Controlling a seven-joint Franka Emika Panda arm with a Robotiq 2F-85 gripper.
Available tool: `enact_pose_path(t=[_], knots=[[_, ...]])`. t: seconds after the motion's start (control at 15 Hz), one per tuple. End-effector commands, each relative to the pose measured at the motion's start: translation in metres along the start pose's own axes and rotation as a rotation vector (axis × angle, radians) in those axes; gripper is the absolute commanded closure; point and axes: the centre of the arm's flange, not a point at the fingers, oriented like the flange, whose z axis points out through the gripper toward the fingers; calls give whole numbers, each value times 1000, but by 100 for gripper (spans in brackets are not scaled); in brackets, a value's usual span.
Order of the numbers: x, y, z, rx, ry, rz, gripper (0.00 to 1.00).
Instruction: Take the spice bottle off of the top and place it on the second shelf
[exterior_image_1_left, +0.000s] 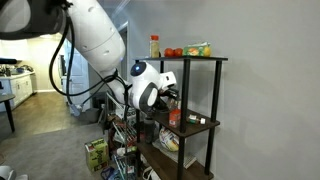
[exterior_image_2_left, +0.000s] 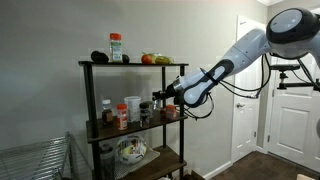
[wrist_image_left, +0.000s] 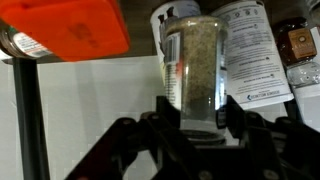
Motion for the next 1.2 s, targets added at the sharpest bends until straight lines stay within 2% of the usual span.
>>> enact_pose_path(t=[0.0, 0.67, 0.73, 1.0, 1.13], knots=[[-48, -11, 3, -2, 41, -17, 68], [-45, -7, 6, -5, 58, -5, 68], [-45, -7, 6, -11, 63, 3, 21], [-40, -4, 7, -13, 75, 6, 2], [-38, -4, 6, -15, 81, 6, 0]])
